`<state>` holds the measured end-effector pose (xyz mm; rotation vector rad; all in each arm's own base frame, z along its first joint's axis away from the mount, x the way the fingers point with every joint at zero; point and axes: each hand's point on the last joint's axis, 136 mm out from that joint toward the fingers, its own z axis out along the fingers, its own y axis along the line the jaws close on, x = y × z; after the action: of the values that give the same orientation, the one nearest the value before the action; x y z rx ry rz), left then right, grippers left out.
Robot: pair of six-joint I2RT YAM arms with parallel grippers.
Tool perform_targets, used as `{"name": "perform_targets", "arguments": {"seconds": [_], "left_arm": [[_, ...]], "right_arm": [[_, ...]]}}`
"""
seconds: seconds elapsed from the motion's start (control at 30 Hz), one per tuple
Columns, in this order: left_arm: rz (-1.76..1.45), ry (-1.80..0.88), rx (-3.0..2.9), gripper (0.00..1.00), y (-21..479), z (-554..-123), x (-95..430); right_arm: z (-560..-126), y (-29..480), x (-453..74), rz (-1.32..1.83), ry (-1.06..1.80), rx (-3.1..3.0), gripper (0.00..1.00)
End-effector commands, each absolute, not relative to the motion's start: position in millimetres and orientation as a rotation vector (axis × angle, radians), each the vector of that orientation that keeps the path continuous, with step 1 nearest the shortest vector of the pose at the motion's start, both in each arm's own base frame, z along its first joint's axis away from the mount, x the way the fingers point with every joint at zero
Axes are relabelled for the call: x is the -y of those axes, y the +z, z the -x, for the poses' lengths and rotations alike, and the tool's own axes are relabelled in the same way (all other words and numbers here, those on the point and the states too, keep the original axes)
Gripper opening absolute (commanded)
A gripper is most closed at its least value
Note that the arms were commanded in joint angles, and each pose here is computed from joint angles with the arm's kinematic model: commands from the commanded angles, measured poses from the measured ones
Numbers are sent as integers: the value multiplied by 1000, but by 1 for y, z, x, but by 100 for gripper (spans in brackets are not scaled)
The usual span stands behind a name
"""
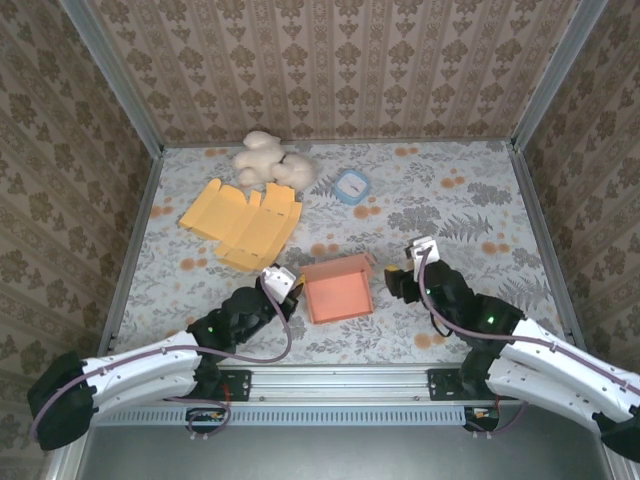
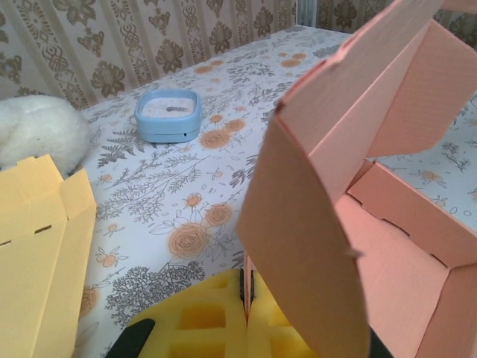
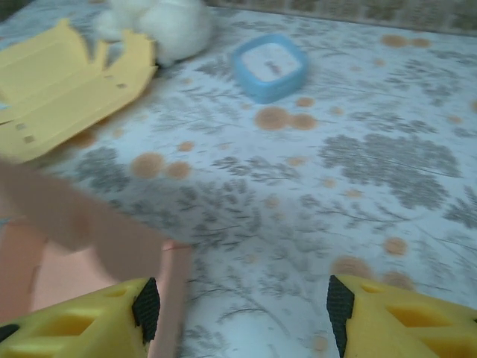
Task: Fold the paper box
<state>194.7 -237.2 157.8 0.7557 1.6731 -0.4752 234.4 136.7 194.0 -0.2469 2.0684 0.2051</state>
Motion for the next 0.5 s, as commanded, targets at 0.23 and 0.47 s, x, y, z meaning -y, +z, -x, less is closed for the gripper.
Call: {"name": "perform_targets", "arguments": {"seconds": [0.23, 0.47], "left_arm": [[-736, -522, -1574, 0, 169, -202, 228], [-738, -541, -1555, 0, 170, -200, 228]], "right_arm": [[-245, 165, -139, 335, 306, -2093, 60], [-241, 152, -167, 588, 365, -2042, 55]]}}
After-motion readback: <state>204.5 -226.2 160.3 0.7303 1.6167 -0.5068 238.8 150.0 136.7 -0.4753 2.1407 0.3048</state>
